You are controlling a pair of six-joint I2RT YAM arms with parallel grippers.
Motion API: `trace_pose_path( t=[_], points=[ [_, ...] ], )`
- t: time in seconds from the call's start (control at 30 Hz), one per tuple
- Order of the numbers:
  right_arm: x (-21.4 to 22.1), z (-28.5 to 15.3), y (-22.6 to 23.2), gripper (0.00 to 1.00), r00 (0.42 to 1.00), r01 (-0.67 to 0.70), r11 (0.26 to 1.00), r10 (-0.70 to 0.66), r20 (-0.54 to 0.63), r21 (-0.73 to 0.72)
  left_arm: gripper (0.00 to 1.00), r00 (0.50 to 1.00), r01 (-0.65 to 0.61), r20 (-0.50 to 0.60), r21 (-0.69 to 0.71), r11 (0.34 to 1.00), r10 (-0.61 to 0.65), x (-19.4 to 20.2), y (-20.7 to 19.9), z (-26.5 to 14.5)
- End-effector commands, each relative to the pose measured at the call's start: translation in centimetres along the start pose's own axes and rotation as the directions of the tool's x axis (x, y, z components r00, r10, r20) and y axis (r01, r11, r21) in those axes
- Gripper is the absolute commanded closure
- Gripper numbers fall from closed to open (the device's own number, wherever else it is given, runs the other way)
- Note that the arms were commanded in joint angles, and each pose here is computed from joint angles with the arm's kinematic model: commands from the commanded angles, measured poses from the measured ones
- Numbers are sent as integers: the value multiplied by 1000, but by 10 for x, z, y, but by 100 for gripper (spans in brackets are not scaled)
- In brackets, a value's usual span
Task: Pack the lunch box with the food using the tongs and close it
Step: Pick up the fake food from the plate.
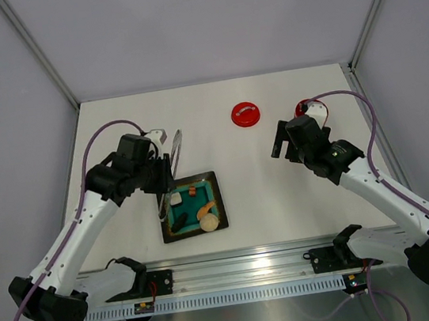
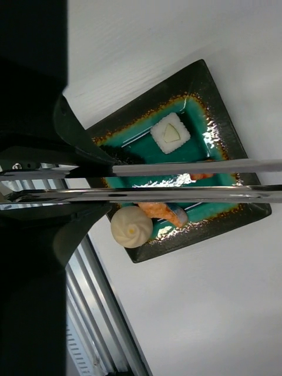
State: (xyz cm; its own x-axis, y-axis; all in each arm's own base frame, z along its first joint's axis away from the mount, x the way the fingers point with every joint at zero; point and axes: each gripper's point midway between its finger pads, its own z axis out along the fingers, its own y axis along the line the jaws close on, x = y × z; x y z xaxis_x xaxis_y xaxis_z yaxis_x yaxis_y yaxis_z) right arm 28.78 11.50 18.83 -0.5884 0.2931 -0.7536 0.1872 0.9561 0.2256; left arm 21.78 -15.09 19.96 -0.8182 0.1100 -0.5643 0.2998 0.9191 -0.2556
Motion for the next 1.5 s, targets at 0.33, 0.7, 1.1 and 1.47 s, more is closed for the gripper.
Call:
trace_pose_path(
  t=[0.33, 0.7, 1.1, 1.47],
  points=[
    [-8, -9, 4, 1, 997, -66, 997, 67, 27, -36, 57, 998, -8, 55, -6, 1000, 8, -1, 1, -20],
    [-9, -9, 6, 1, 997, -73, 997, 74, 24, -37, 65, 997, -39, 66, 38, 998, 36, -1, -6, -31],
    [-10, -7, 9, 1, 997, -79, 996, 80, 22, -42, 60, 999, 1, -49, 17, 1000, 0, 33, -1, -34],
    [-5, -4, 10, 1, 997, -75, 996, 76, 9, -47, 59, 996, 47, -78, -44, 998, -51, 48, -10, -12]
  ],
)
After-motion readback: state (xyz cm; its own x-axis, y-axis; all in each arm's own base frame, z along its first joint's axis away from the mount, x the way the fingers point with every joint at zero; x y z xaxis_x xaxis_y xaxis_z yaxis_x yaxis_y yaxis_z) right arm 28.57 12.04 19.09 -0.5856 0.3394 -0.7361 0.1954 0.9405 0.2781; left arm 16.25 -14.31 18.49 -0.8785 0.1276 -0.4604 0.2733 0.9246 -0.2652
